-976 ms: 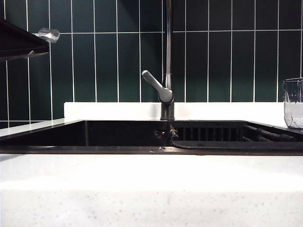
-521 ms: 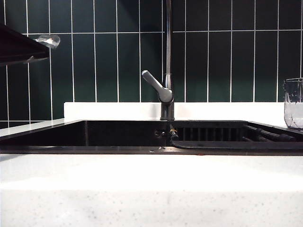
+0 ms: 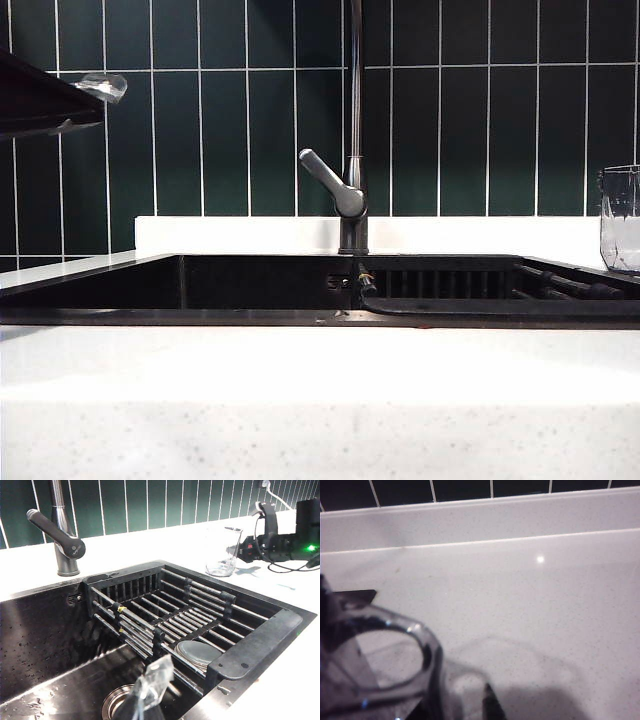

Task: Pick up the mug next to the sink, go to the faucet to get some water, pour the water into the sink, and finally put the mug back to its place.

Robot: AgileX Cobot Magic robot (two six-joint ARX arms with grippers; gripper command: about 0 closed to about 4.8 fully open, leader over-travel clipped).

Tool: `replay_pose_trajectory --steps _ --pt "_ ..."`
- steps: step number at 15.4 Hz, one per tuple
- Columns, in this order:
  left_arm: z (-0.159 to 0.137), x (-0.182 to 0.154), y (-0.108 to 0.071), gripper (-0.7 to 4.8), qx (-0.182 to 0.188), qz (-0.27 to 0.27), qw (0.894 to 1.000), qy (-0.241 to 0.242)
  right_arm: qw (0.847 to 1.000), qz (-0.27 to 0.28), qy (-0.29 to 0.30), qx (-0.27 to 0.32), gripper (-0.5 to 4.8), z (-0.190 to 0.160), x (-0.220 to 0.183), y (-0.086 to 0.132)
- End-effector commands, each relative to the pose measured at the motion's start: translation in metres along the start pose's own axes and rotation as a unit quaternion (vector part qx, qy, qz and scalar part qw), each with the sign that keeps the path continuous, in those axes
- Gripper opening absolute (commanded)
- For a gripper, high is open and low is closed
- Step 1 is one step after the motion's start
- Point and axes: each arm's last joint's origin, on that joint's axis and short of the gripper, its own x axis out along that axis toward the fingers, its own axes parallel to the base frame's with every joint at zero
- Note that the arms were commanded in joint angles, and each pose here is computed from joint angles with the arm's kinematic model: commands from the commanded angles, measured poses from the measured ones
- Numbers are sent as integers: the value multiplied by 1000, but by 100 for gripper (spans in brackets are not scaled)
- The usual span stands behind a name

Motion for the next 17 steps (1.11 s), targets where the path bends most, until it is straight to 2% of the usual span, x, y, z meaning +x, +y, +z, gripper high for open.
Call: replay_pose_trajectory --steps 1,3,6,7,9,10,12,13,17 --pt "1 0 0 -5 0 -1 1000 -4 1000 1 -24 10 110 -2 -9 2" --pt "1 0 0 -5 0 -1 1000 -4 999 1 -34 18 110 -8 -20 5" --pt "2 0 0 -5 0 0 1000 -6 997 0 -82 14 101 -13 -54 14" --pt "2 0 0 -5 0 0 1000 -9 996 -2 -85 26 84 -13 -63 16" --pt "4 0 0 -5 -2 0 1000 -16 993 -6 -111 44 84 -9 -87 22" --pt "4 0 0 -5 -2 0 1000 -17 991 -4 -125 43 73 -6 -95 25" --pt "6 0 0 -5 -4 -6 1000 -26 986 3 -163 43 -1 1 -117 31" --pt "7 0 0 -5 -5 -6 999 -32 984 11 -172 39 -5 4 -124 33" --pt "10 -1 1 -5 -7 -1 999 -45 990 41 -127 54 -5 15 -144 41"
